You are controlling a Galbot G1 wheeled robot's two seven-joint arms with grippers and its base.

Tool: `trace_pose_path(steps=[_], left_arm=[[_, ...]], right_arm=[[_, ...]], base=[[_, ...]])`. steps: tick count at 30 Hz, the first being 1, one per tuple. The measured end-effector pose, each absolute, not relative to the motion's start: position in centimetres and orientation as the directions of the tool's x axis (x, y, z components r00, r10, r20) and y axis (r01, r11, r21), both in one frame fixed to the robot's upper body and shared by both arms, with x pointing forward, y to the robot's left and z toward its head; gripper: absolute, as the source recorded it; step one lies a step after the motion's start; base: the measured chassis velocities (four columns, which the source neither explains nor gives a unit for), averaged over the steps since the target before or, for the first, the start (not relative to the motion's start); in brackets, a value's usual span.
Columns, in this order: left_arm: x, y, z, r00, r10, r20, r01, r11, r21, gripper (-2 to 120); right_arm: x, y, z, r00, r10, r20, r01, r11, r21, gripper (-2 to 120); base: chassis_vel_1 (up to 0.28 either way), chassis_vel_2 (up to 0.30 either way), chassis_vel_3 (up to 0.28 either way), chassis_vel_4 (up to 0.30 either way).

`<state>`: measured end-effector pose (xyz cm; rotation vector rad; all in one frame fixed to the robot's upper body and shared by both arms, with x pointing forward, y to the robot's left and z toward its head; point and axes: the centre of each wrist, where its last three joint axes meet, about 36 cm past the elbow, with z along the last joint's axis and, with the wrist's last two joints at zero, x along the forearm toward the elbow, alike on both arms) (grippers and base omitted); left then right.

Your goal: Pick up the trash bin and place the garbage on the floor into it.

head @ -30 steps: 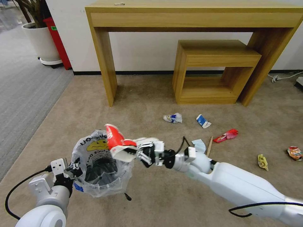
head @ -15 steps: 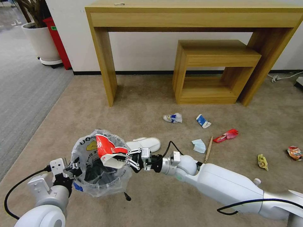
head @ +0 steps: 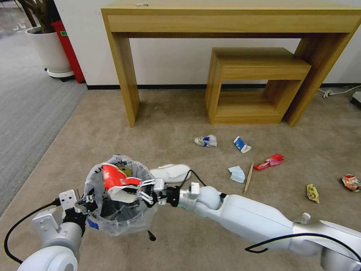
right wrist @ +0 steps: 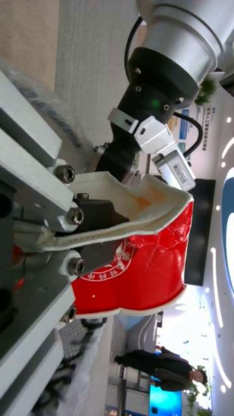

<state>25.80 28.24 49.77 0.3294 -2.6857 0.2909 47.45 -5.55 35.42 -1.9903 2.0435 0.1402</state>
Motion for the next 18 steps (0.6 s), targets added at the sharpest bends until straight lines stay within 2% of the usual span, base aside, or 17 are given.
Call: trace_pose_path(steps=[5, 9, 11, 13, 15, 17, 18], left_arm=[[25.7, 28.3, 49.9, -0.886, -0.189, 0.424, -0.275, 0.950, -0.151, 3], [25.6, 28.3, 50.0, -0.886, -0.192, 0.422, -0.277, 0.949, -0.151, 3], [25.6, 28.3, 50.0, -0.886, -0.192, 0.421, -0.277, 0.949, -0.151, 3], [25.6, 28.3, 50.0, -0.887, -0.192, 0.421, -0.278, 0.948, -0.153, 3], [25.6, 28.3, 50.0, -0.886, -0.192, 0.421, -0.278, 0.948, -0.153, 3], [25.6, 28.3, 50.0, -0.886, -0.192, 0.422, -0.278, 0.948, -0.153, 3], [25.6, 28.3, 50.0, -0.886, -0.192, 0.422, -0.278, 0.948, -0.153, 3]], right_arm=[[47.2, -5.0, 35.2, 0.001, -0.965, -0.261, -0.991, 0.035, -0.130, 2], [47.1, -5.6, 34.8, -0.007, -0.970, -0.243, -0.991, 0.039, -0.130, 16], [47.1, -5.7, 34.7, -0.008, -0.971, -0.241, -0.991, 0.041, -0.129, 18], [47.0, -6.2, 34.6, -0.015, -0.972, -0.234, -0.991, 0.046, -0.128, 31], [47.0, -6.3, 34.5, -0.017, -0.972, -0.233, -0.991, 0.048, -0.127, 32], [46.9, -6.5, 34.4, -0.026, -0.972, -0.233, -0.991, 0.056, -0.123, 44], [46.9, -6.5, 34.4, -0.026, -0.972, -0.233, -0.991, 0.056, -0.123, 44]], base=[[0.000, 0.000, 0.000, 0.000], [0.000, 0.000, 0.000, 0.000], [0.000, 0.000, 0.000, 0.000], [0.000, 0.000, 0.000, 0.000], [0.000, 0.000, 0.000, 0.000], [0.000, 0.000, 0.000, 0.000], [0.000, 0.000, 0.000, 0.000]])
